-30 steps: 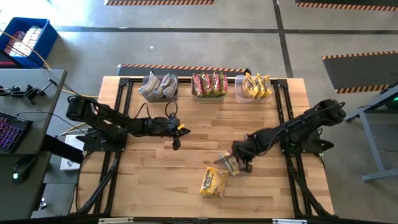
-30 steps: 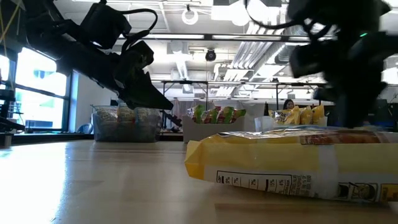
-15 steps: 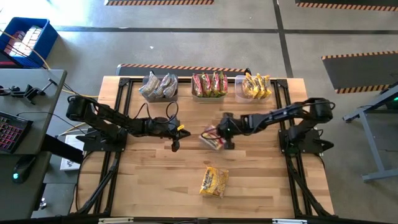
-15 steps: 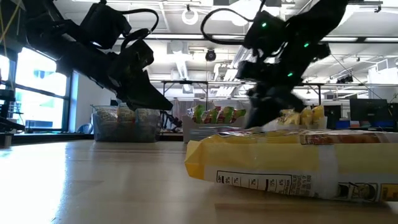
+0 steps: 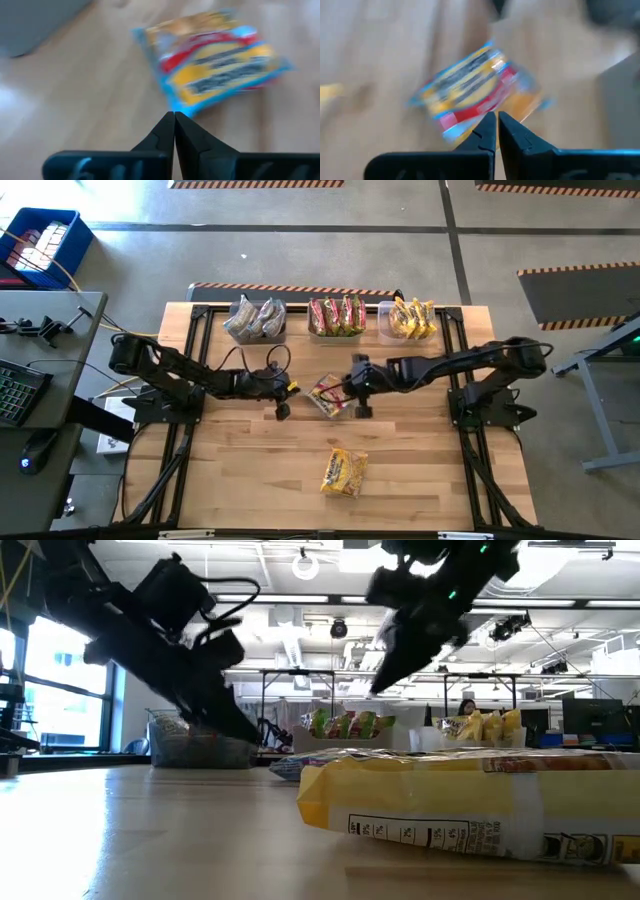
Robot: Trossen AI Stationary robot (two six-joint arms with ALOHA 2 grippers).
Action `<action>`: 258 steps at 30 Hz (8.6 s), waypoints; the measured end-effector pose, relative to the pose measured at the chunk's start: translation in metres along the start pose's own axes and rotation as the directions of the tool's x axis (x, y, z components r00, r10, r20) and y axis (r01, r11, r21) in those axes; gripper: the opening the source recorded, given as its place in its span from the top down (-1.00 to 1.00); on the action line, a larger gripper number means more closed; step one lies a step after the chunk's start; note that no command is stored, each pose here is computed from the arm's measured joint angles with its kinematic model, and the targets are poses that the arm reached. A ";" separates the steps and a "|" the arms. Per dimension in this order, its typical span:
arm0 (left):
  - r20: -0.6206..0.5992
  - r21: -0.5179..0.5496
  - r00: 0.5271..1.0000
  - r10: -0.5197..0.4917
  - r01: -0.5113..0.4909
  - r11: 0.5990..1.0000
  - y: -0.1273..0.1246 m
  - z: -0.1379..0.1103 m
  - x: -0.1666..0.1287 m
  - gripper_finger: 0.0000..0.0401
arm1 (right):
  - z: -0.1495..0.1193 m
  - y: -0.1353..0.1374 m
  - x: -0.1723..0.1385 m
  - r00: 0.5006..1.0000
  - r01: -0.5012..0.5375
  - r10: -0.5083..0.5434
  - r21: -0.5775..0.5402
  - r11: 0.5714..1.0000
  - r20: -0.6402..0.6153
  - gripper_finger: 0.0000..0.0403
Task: Sort Maruchan noodles
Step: Put the blue noodle pack into the black bin
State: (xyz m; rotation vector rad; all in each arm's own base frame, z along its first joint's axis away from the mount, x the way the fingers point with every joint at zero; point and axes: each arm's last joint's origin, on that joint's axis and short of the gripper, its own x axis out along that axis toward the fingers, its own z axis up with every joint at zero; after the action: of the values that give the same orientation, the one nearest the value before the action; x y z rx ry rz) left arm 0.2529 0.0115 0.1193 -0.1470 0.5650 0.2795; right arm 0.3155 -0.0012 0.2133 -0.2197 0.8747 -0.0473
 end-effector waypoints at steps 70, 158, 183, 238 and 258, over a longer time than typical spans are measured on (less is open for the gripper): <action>-0.198 0.214 0.929 -0.313 0.353 0.911 0.031 0.098 0.100 0.32 | -0.092 0.018 -0.008 0.889 -0.088 -0.097 0.375 0.923 0.448 1.00; -0.208 0.261 0.899 -0.386 0.431 0.864 0.045 0.159 0.052 1.00 | -0.100 0.040 0.035 0.881 -0.165 -0.205 0.683 0.712 0.427 -0.17; -0.045 0.248 0.931 -0.362 0.361 0.899 0.057 0.192 0.008 1.00 | -0.063 0.049 0.101 0.673 0.019 -0.459 0.608 0.794 0.579 0.12; 0.056 0.248 0.930 -0.363 0.339 0.907 0.055 0.210 -0.025 1.00 | -0.049 0.048 0.073 0.513 0.163 -0.641 0.668 0.726 0.571 -0.17; 0.048 0.241 0.930 -0.364 0.343 0.908 0.054 0.210 -0.027 1.00 | -0.038 0.064 0.045 0.450 0.400 -0.743 0.632 0.664 0.496 -0.17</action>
State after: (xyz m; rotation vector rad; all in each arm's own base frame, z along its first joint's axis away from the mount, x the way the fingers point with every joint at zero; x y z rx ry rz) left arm 0.3211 0.1019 0.3060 -0.0109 0.4643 -0.1338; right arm 0.3125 0.0490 0.1423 -0.0965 -0.0985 -0.7834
